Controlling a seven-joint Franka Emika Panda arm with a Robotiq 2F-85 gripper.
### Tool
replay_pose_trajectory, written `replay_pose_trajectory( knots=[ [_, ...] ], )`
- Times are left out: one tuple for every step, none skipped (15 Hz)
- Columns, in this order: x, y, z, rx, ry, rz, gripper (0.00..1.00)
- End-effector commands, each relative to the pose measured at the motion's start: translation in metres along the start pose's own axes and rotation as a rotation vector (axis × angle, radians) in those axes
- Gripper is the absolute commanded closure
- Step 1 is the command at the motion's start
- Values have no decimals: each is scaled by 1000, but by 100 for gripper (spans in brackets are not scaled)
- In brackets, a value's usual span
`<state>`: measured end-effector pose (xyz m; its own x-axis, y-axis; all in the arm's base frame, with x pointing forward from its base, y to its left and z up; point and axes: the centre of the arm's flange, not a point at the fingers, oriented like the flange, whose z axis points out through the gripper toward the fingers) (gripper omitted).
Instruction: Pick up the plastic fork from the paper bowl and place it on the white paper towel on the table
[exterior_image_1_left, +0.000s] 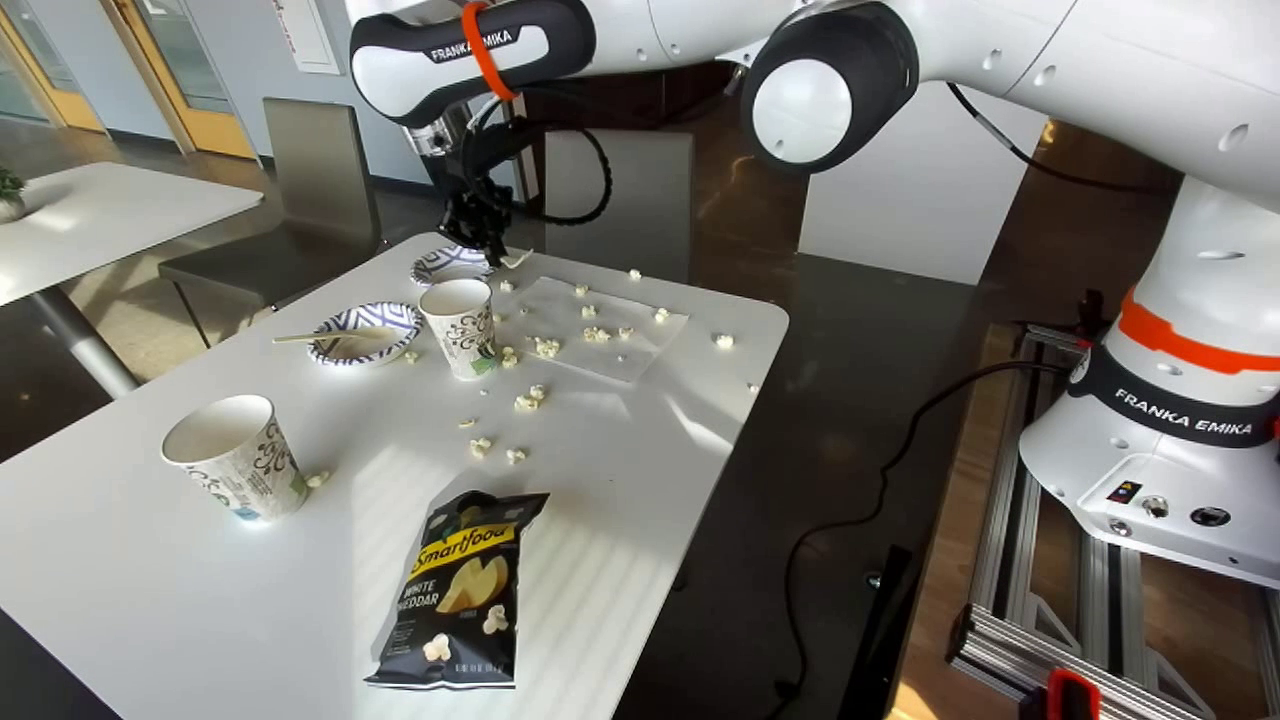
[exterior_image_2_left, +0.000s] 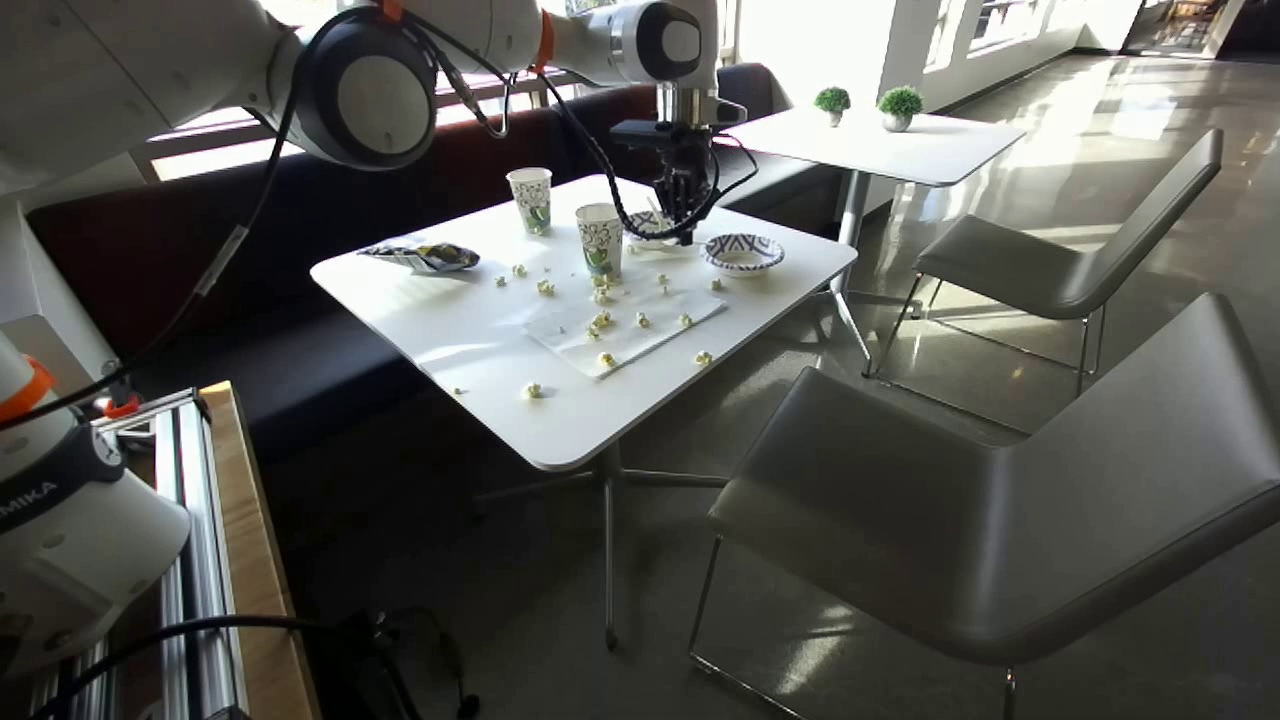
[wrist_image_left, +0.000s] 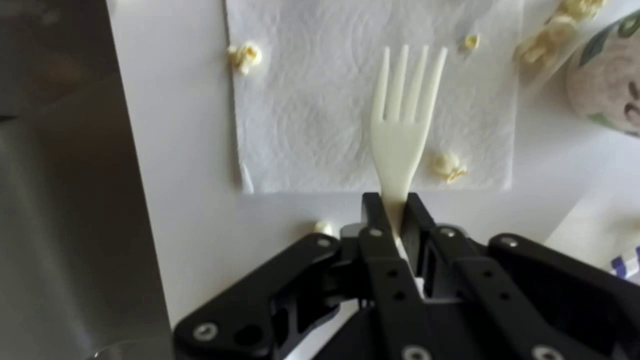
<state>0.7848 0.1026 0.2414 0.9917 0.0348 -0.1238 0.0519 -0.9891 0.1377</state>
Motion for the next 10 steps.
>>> replay_pose_trajectory(
  knots=[
    [-76, 11, 29, 66, -193, 21, 97],
    [-82, 14, 35, 35, -253, 50, 97],
    [-87, 22, 41, -6, -302, 83, 97],
    [-93, 31, 46, -39, -342, 124, 97],
    [-31, 15, 27, -12, -283, 66, 87],
    [-34, 22, 31, -24, -313, 90, 87],
    [-35, 26, 33, -28, -325, 101, 87],
    [-35, 29, 34, -29, -327, 108, 87],
    [-35, 30, 35, -29, -328, 111, 87],
    [-35, 29, 35, -30, -328, 112, 87]
  ],
)
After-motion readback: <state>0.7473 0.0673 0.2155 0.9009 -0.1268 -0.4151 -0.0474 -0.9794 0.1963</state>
